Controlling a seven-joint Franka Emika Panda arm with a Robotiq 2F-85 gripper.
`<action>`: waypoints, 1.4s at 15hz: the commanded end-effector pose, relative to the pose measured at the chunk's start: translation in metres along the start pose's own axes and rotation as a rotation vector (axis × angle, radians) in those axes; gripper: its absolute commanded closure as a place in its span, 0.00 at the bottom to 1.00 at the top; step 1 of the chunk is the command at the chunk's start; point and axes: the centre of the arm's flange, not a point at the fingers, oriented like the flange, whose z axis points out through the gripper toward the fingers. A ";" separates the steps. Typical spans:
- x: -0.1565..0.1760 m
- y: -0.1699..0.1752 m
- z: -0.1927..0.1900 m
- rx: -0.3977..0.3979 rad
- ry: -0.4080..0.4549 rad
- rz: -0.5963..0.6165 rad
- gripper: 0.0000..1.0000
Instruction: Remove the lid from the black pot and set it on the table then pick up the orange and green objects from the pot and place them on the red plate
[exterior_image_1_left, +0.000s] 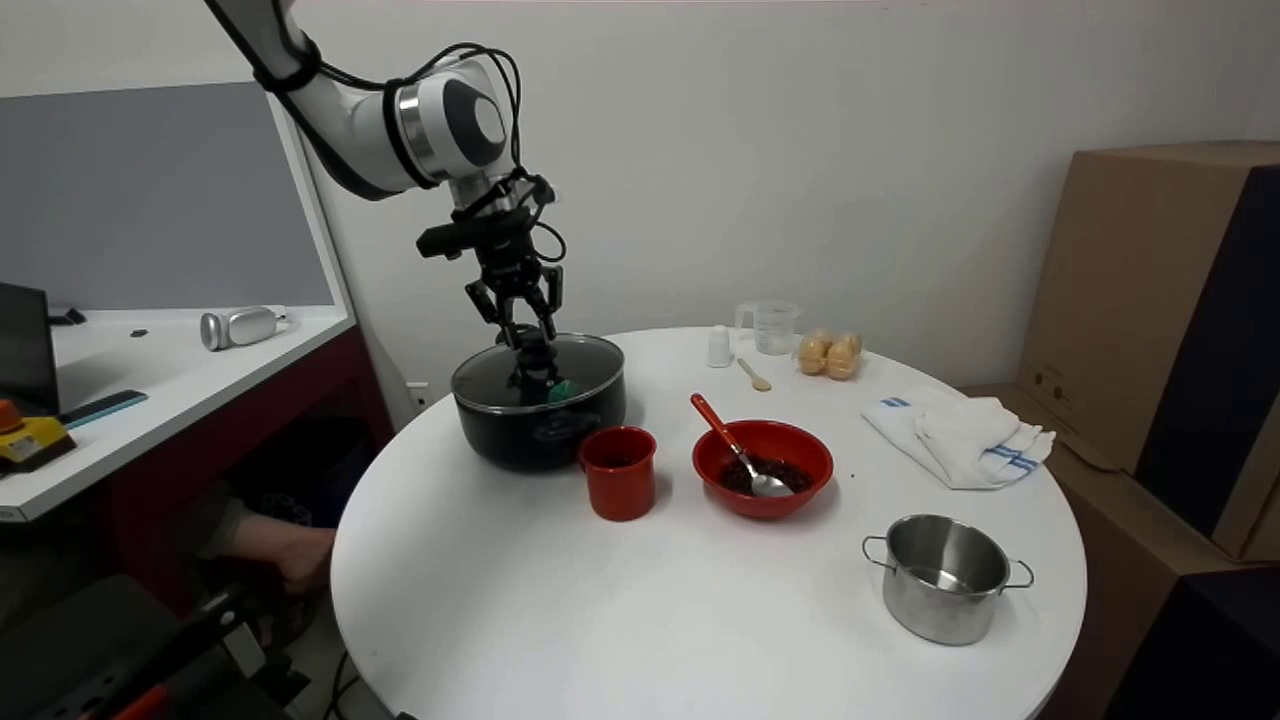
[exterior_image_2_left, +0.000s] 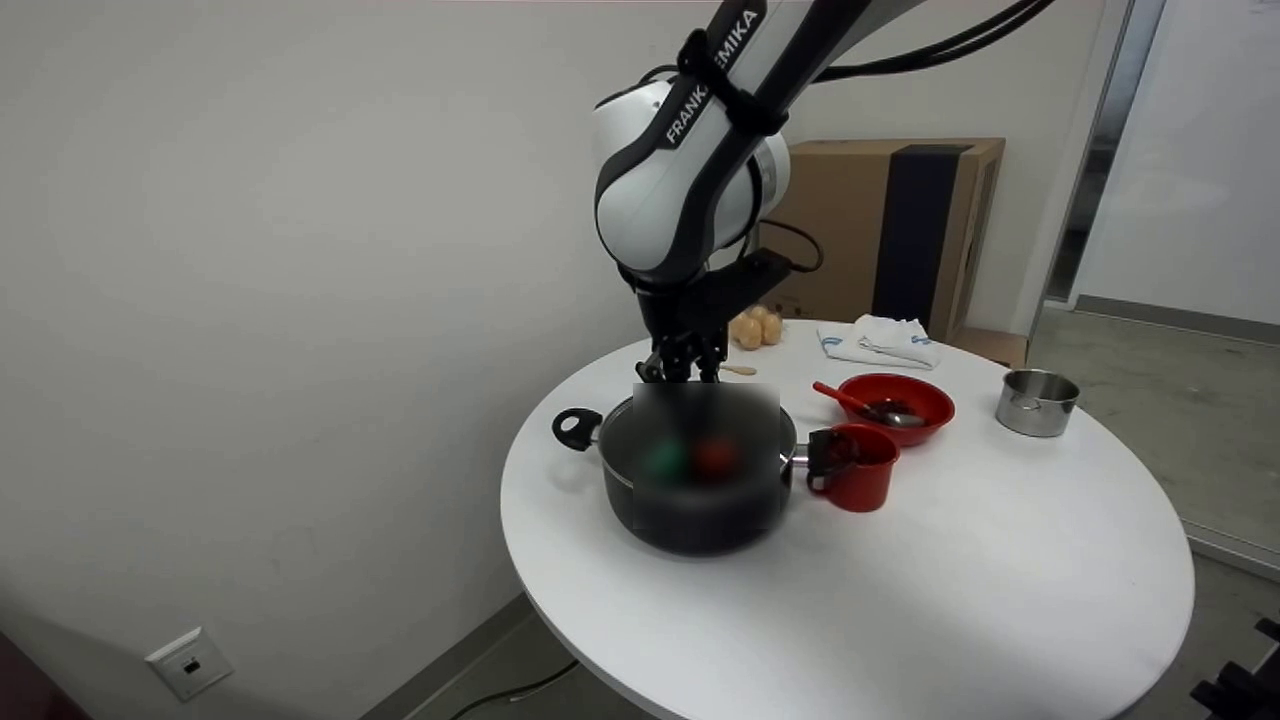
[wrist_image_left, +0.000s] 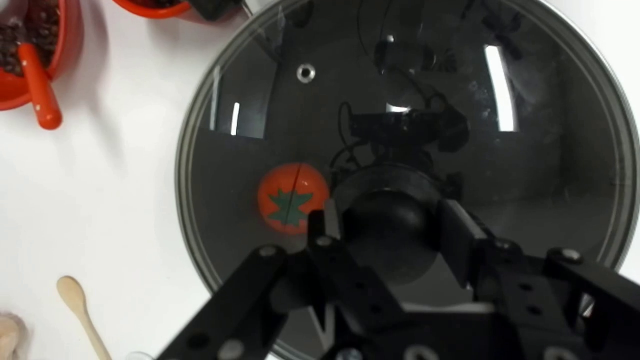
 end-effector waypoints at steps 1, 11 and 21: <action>-0.012 0.010 -0.031 0.001 0.013 0.024 0.76; -0.019 0.067 -0.067 -0.023 -0.003 0.167 0.76; -0.162 0.116 -0.059 -0.061 -0.068 0.617 0.76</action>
